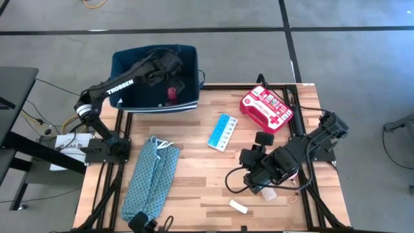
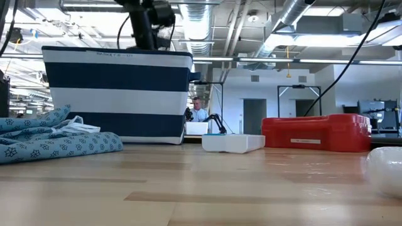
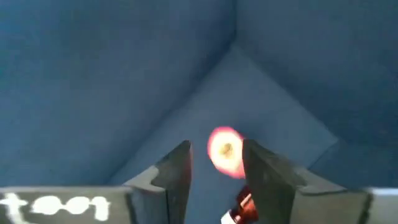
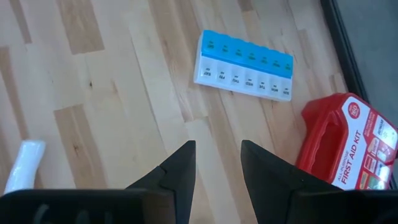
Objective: Pick & place medical supplies in basket/bin
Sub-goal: Put the brown bandage into the blue bin
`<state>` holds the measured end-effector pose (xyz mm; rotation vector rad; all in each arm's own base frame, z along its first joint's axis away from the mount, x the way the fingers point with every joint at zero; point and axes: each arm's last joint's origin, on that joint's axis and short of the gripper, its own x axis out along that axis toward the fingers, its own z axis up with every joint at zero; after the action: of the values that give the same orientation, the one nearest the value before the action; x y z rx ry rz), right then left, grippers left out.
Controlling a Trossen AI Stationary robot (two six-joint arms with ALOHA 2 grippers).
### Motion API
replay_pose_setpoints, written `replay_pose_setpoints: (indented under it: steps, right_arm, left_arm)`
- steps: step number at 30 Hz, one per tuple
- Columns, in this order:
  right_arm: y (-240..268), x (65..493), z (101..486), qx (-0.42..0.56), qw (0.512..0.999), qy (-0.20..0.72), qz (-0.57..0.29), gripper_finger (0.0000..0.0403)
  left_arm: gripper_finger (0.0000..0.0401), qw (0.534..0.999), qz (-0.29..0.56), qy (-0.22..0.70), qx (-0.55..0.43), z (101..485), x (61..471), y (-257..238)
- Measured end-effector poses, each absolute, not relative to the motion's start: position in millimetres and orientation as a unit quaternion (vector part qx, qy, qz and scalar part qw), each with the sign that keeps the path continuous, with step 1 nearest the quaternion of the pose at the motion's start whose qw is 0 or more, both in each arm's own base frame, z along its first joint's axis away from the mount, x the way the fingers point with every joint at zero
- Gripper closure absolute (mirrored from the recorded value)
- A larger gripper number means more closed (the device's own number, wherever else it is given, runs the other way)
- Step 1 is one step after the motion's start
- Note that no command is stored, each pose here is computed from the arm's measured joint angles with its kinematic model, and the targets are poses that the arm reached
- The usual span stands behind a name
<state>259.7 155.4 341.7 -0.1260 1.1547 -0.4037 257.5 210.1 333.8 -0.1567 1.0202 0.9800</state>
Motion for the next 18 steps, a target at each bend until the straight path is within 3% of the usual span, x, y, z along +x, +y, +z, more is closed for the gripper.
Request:
replay_pose_setpoints:
  steps: [11, 18]
  right_arm:
    - [157, 260, 341, -0.039, 0.817, 0.543, -0.188, 0.0281]
    - [166, 257, 337, 0.005, 0.798, 0.582, -0.157, 0.0281]
  left_arm:
    - [0.0251, 0.795, 0.435, 0.411, -0.095, 383, 258, 202]
    - [0.0262, 0.829, 0.401, 0.383, -0.075, 437, 250, 162]
